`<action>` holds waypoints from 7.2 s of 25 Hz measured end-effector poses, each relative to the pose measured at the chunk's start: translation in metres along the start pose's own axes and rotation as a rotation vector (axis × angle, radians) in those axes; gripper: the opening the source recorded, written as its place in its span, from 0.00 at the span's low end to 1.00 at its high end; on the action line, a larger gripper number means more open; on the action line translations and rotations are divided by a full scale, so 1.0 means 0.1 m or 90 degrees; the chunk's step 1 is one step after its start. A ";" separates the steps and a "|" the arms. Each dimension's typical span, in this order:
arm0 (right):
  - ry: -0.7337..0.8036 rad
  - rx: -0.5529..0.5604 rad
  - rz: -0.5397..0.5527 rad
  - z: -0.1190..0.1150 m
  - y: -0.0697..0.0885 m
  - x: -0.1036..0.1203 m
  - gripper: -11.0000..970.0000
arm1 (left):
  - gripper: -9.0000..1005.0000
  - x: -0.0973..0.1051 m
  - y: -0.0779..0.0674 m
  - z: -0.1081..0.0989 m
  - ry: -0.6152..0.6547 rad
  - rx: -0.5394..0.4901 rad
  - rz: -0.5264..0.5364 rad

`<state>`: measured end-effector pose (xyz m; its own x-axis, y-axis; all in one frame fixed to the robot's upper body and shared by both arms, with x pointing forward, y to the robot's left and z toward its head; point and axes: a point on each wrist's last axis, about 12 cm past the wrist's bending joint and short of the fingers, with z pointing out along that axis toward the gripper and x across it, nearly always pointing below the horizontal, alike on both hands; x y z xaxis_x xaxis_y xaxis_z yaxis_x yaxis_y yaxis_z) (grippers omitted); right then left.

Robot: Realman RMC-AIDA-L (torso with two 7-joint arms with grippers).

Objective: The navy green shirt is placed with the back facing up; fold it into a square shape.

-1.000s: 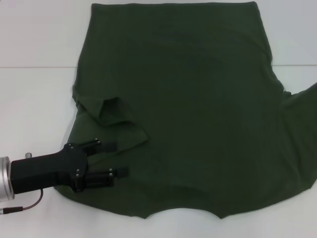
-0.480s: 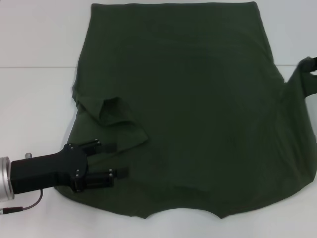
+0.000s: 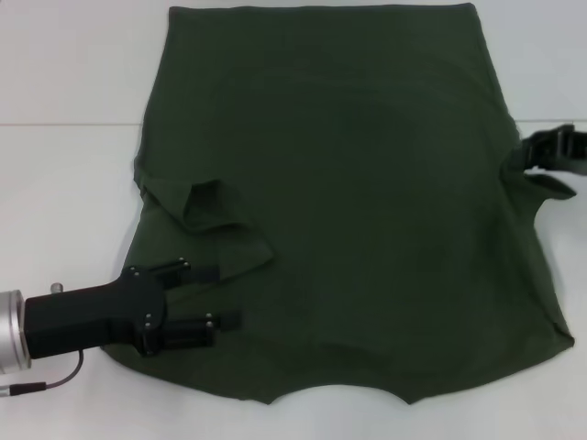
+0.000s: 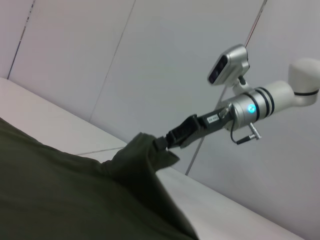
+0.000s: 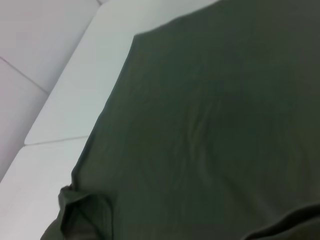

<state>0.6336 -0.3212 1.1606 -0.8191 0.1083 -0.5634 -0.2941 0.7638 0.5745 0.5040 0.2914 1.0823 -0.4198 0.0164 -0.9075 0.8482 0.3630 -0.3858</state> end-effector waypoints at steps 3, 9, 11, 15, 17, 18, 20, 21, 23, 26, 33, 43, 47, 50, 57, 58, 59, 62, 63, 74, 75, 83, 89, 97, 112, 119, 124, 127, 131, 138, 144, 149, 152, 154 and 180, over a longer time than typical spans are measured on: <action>0.010 -0.010 0.001 0.08 0.01 0.06 0.02 | 0.88 -0.01 0.00 0.01 0.000 0.002 0.002; 0.019 -0.048 0.024 0.16 0.05 0.14 0.04 | 0.88 -0.02 0.01 0.02 -0.001 0.003 0.003; 0.012 -0.075 0.033 0.16 0.06 0.17 0.06 | 0.88 -0.02 0.01 0.02 -0.001 0.003 0.002; -0.028 -0.133 0.058 0.13 0.04 0.26 0.15 | 0.88 -0.02 0.01 0.02 -0.004 0.002 0.002; -0.043 -0.141 0.067 0.10 0.01 0.30 0.20 | 0.88 -0.01 0.00 0.02 -0.006 0.002 -0.002; -0.048 -0.142 0.064 0.08 -0.01 0.32 0.23 | 0.88 -0.01 0.00 0.02 -0.007 0.002 -0.006; -0.058 -0.154 0.043 0.06 -0.03 0.39 0.29 | 0.88 -0.01 0.01 0.02 -0.010 0.001 -0.025; -0.067 -0.167 0.024 0.04 -0.04 0.45 0.32 | 0.88 -0.02 0.01 0.02 -0.011 0.001 -0.040; -0.084 -0.195 -0.021 0.01 -0.04 0.60 0.42 | 0.88 -0.04 0.02 0.01 -0.014 0.001 -0.081; -0.108 -0.241 -0.121 -0.03 -0.04 0.92 0.58 | 0.88 -0.08 0.04 -0.05 -0.012 -0.001 -0.157; -0.161 -0.266 -0.336 0.01 0.00 1.66 0.84 | 0.88 -0.13 0.17 -0.45 0.028 -0.087 -0.350; -0.156 -0.266 -0.402 0.09 0.00 2.04 0.96 | 0.88 -0.10 0.32 -0.84 0.109 -0.268 -0.538; -0.130 -0.274 -0.424 0.12 0.01 2.08 0.96 | 0.88 -0.10 0.41 -0.76 0.143 -0.312 -0.576; -0.126 -0.275 -0.454 0.13 0.01 2.11 0.95 | 0.88 -0.12 0.45 -0.71 0.161 -0.325 -0.583; -0.121 -0.277 -0.476 0.14 0.01 2.14 0.95 | 0.88 -0.13 0.51 -0.62 0.172 -0.338 -0.596; -0.118 -0.279 -0.486 0.14 0.02 2.15 0.95 | 0.88 -0.12 0.51 -0.61 0.174 -0.337 -0.599; -0.117 -0.280 -0.496 0.15 0.02 2.16 0.95 | 0.88 -0.11 0.52 -0.59 0.176 -0.337 -0.603; -0.118 -0.281 -0.518 0.16 0.03 2.16 0.95 | 0.88 -0.11 0.54 -0.57 0.175 -0.338 -0.607; -0.119 -0.281 -0.523 0.16 0.03 2.16 0.95 | 0.88 -0.11 0.55 -0.57 0.175 -0.339 -0.608; -0.124 -0.281 -0.543 0.16 0.03 2.16 0.95 | 0.88 -0.10 0.56 -0.50 0.187 -0.342 -0.609; -0.124 -0.281 -0.543 0.16 0.03 2.16 0.95 | 0.88 -0.10 0.56 -0.49 0.187 -0.341 -0.609; -0.127 -0.278 -0.541 0.16 0.03 2.15 0.95 | 0.88 -0.09 0.58 -0.32 0.206 -0.320 -0.607; -0.128 -0.277 -0.539 0.16 0.02 2.15 0.95 | 0.88 -0.14 0.57 -0.16 0.211 -0.292 -0.600; -0.129 -0.277 -0.537 0.16 0.03 2.14 0.95 | 0.88 -0.18 0.58 -0.07 0.226 -0.290 -0.584; -0.133 -0.282 -0.538 0.17 0.04 2.12 0.95 | 0.87 -0.18 0.62 -0.16 0.245 -0.326 -0.567; -0.133 -0.284 -0.537 0.17 0.04 2.12 0.95 | 0.87 -0.19 0.60 -0.05 0.260 -0.313 -0.557; -0.133 -0.285 -0.536 0.17 0.04 2.12 0.95 | 0.83 -0.22 0.62 -0.04 0.266 -0.318 -0.543; -0.133 -0.284 -0.536 0.17 0.04 2.12 0.95 | 0.71 -0.24 0.62 -0.04 0.272 -0.321 -0.532; -0.134 -0.285 -0.536 0.17 0.05 2.11 0.95 | 0.56 -0.27 0.61 -0.02 0.278 -0.327 -0.514; -0.133 -0.285 -0.534 0.16 0.04 2.09 0.95 | 0.38 -0.27 0.62 -0.02 0.277 -0.332 -0.508; -0.138 -0.281 -0.525 0.16 0.04 2.08 0.95 | 0.18 -0.27 0.62 -0.01 0.281 -0.333 -0.504; -0.138 -0.247 -0.416 0.04 -0.05 1.94 0.95 | 0.08 -0.26 0.62 -0.02 0.275 -0.329 -0.507; -0.096 -0.212 -0.302 -0.11 -0.15 1.75 0.94 | 0.07 -0.27 0.62 -0.03 0.273 -0.324 -0.503; -0.056 -0.181 -0.226 -0.24 -0.22 1.60 0.94 | 0.06 -0.28 0.62 -0.03 0.266 -0.319 -0.498; 0.259 0.124 0.091 -0.32 -0.28 0.69 0.93 | 0.05 -0.25 0.59 -0.08 0.253 -0.298 -0.488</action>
<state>0.5700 -0.3550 1.1248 -0.9825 -0.0067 -0.1863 -0.0980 0.8687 0.4855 0.5618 0.3200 1.0838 -0.9540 -0.0962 -0.2840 0.1232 0.7377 -0.6638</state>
